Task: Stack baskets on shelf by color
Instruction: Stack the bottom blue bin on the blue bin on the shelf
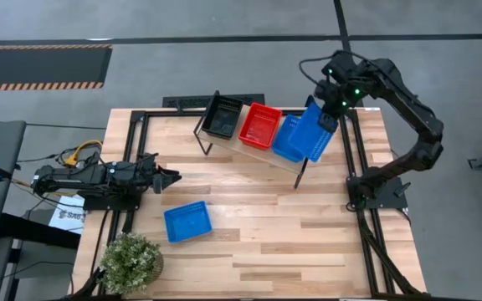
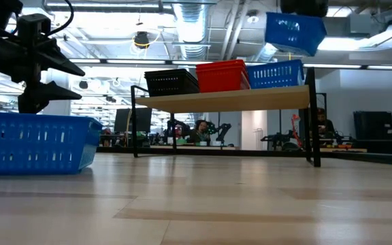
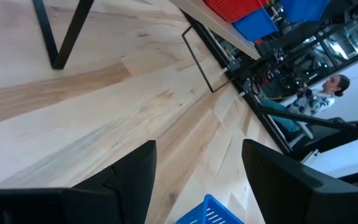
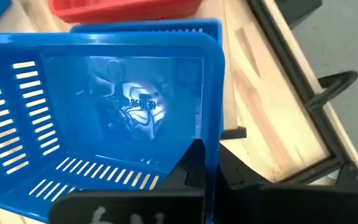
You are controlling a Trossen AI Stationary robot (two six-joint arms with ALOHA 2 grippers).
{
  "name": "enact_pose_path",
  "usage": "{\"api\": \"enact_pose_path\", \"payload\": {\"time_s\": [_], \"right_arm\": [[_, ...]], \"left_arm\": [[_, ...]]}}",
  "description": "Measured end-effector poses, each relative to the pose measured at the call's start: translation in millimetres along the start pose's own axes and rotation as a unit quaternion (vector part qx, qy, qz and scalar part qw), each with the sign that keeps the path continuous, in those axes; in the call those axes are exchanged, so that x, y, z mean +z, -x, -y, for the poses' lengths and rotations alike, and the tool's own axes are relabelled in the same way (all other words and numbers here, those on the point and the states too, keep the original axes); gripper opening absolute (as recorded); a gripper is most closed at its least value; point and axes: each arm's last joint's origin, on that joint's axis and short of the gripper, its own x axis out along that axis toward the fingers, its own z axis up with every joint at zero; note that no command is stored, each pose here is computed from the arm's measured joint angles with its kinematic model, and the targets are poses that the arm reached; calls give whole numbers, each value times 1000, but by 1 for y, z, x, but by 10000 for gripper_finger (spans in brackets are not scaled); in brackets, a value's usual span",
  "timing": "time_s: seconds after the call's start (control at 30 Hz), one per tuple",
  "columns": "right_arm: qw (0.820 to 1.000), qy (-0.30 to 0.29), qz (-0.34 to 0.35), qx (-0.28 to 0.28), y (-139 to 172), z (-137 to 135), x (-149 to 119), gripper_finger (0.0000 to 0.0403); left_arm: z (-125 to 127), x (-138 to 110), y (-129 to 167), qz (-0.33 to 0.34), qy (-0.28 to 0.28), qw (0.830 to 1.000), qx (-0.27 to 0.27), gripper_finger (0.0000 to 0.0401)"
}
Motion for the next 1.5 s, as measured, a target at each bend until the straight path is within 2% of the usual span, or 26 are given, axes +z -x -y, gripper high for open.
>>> {"api": "enact_pose_path", "payload": {"time_s": [0.27,0.67,1.1,1.5], "right_arm": [[1000,13,25,-6,1,1,4,12],[997,34,-64,21,-55,15,35,14],[996,39,-82,27,-62,21,36,17],[992,43,-107,47,-81,28,43,71]], "left_arm": [[0,0,0,1,4,1000,1,225],[0,0,0,6,10,1000,4,225],[0,0,0,6,12,1000,4,225],[0,0,0,7,13,1000,5,225]]}}
